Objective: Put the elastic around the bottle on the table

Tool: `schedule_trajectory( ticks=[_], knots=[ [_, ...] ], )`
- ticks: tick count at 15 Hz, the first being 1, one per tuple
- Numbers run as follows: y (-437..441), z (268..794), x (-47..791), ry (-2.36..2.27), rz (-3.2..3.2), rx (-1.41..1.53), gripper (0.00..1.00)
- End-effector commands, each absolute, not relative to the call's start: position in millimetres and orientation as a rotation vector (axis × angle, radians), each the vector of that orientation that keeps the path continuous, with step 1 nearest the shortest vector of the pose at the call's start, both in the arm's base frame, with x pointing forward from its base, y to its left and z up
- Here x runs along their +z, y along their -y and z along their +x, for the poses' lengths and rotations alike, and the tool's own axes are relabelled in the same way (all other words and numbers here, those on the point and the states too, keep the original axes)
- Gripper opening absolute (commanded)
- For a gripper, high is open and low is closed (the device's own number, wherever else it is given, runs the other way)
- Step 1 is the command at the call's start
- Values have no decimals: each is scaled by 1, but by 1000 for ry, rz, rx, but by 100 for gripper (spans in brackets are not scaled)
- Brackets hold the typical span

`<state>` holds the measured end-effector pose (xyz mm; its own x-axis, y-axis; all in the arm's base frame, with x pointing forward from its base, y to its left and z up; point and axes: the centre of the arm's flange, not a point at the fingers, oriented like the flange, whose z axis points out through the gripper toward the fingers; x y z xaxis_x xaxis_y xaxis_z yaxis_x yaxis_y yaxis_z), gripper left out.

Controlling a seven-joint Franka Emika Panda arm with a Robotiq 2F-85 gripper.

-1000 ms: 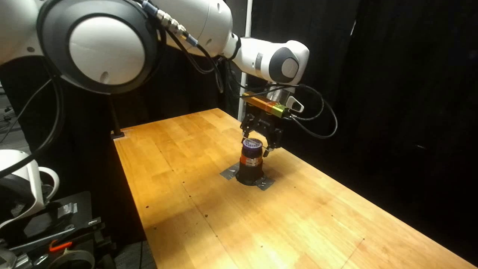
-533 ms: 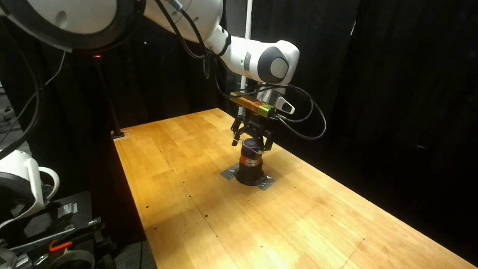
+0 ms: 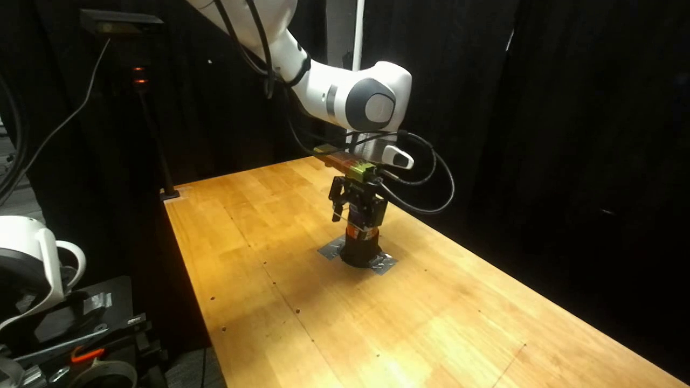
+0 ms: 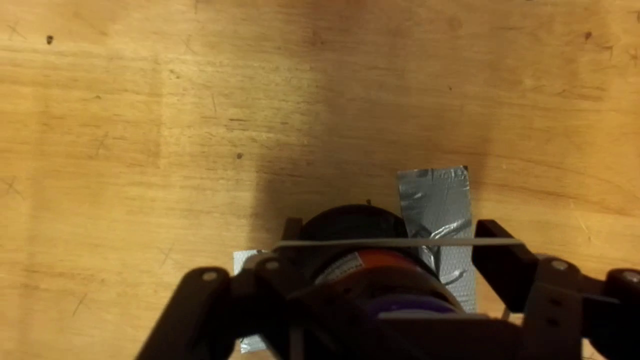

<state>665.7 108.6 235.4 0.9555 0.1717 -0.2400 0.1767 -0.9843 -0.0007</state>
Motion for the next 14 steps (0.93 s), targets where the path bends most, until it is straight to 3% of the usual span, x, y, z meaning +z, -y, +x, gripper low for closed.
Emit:
schedule_trajectory(
  ticks=[1, 6, 10, 14],
  knots=[
    [-99, 588, 238, -207, 3058, -168, 59],
    [-101, 556, 234, -137, 3025, 87, 19],
    [-100, 521, 221, -100, 2967, 257, 13],
    [-102, 489, 205, -131, 2876, 519, 18]
  ],
)
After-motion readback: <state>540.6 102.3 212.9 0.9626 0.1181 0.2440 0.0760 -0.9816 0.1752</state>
